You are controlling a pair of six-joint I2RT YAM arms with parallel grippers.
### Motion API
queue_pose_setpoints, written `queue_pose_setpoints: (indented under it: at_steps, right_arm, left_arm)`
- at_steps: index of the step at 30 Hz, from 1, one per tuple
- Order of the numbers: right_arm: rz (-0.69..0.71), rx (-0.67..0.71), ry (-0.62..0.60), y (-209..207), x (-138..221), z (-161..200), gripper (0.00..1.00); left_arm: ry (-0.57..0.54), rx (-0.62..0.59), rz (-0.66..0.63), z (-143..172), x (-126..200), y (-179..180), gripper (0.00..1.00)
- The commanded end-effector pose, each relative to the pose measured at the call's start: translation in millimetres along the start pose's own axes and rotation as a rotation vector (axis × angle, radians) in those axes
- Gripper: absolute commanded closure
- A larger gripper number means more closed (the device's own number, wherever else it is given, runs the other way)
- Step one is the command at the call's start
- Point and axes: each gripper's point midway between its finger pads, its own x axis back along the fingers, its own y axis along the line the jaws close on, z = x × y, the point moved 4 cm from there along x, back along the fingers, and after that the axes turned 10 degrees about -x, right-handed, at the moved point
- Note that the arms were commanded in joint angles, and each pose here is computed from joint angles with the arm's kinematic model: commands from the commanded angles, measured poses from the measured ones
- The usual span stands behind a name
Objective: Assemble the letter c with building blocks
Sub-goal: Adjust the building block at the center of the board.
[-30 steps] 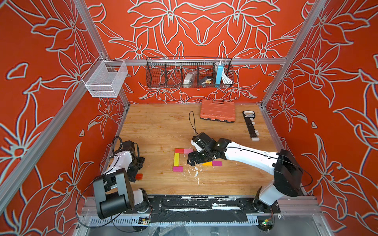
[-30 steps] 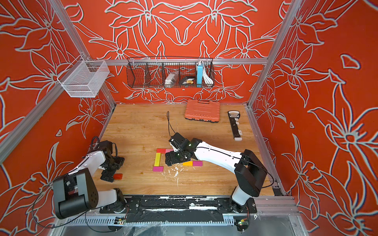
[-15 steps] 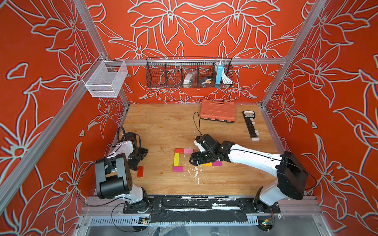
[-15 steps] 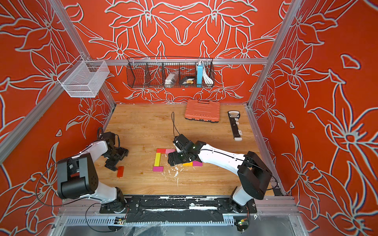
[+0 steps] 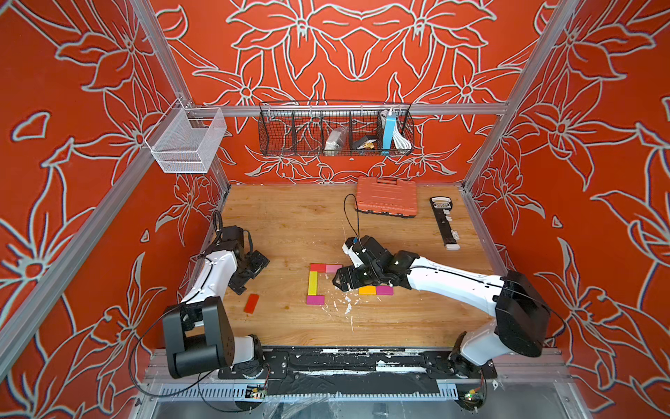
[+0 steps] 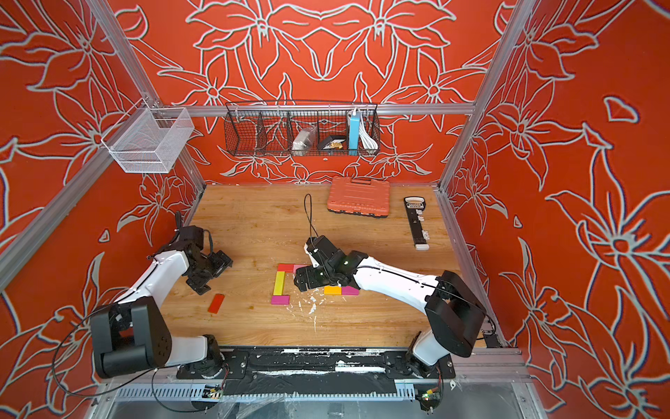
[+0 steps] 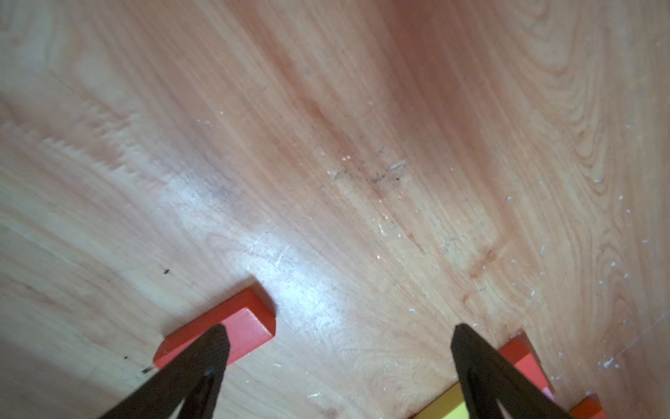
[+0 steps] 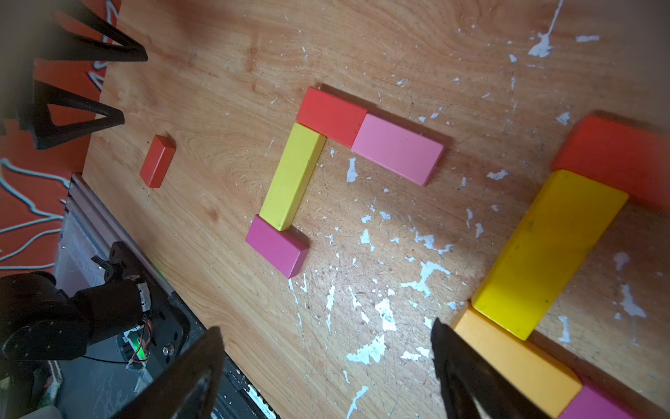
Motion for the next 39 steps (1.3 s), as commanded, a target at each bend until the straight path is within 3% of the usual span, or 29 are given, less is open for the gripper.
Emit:
queue_pose_setpoints:
  at_steps: [1, 6, 17, 32, 39]
  right_arm:
    - [-0.029, 0.014, 0.004, 0.5, -0.9, 1.4, 0.08]
    - [-0.062, 0.014, 0.016, 4.1, -4.2, 1.9, 0.08]
    - [-0.088, 0.019, -0.005, -1.5, 11.9, -0.7, 0.08]
    - [-0.092, -0.015, -0.029, -13.5, 25.3, 3.4, 0.08]
    - [-0.086, -0.030, -0.028, -16.5, 24.5, 5.9, 0.08]
  left_arm:
    - [0.086, -0.065, -0.048, 15.2, -7.8, 9.9, 0.03]
    - [0.147, -0.028, -0.090, 19.3, -20.0, 15.2, 0.03]
    - [0.156, 0.112, -0.181, 29.1, -38.6, 47.5, 0.02]
    - [0.208, 0.106, 0.094, 58.7, -40.0, 4.7, 0.03]
    - [0.162, 0.083, 0.110, 62.1, -25.1, -3.5, 0.03]
